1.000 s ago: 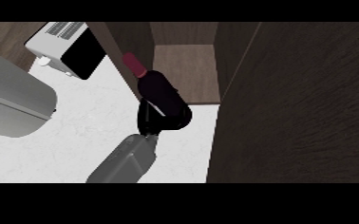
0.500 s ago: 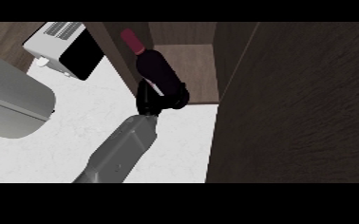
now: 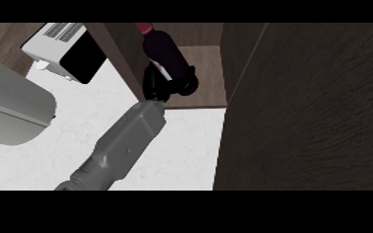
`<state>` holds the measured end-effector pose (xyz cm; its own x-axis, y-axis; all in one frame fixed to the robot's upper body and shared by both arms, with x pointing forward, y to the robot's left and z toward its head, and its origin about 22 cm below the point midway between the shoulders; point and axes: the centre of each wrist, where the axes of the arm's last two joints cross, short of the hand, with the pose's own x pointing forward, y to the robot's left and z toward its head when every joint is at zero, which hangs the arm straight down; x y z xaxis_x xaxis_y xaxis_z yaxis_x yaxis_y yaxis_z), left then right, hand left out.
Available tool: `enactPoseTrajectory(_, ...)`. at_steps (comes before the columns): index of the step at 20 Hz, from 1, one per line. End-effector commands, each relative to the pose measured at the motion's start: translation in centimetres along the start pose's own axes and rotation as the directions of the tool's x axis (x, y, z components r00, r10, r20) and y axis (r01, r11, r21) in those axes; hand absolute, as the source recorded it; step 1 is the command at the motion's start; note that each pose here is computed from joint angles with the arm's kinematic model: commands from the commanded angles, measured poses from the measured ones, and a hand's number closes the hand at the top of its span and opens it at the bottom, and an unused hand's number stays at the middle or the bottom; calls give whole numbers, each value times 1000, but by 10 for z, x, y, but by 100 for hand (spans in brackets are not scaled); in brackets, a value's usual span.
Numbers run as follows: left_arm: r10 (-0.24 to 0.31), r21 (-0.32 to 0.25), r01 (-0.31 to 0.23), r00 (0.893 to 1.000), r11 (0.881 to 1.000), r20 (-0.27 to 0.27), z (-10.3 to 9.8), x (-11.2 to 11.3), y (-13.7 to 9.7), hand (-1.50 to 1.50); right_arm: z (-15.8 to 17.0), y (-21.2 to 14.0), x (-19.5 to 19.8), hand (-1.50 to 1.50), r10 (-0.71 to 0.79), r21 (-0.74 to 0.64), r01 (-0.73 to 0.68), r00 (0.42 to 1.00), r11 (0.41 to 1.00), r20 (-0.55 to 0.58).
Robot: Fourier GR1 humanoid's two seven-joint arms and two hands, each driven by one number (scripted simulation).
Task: Pick up the wine, place it into the cabinet and close the cabinet
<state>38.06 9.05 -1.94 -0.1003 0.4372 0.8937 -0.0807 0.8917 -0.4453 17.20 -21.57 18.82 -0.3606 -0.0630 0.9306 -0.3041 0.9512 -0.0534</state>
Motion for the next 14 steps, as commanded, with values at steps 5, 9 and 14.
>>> enactPoseTrajectory(5, -53, 17, 54, 998, 998, -40, -30, 21, -15, 150, -1, 3, 8, -150, 8, 15, -8, 1000, 1000, 1)
enactPoseTrajectory(9, -51, 28, 53, 997, 998, -65, -34, 23, -12, 150, -6, 10, -4, -150, -20, 13, 20, 1000, 1000, 18)
enactPoseTrajectory(14, -61, 41, 63, 997, 997, -53, -33, 24, -18, 150, -2, -5, -17, -150, -18, 52, 17, 1000, 999, 18)
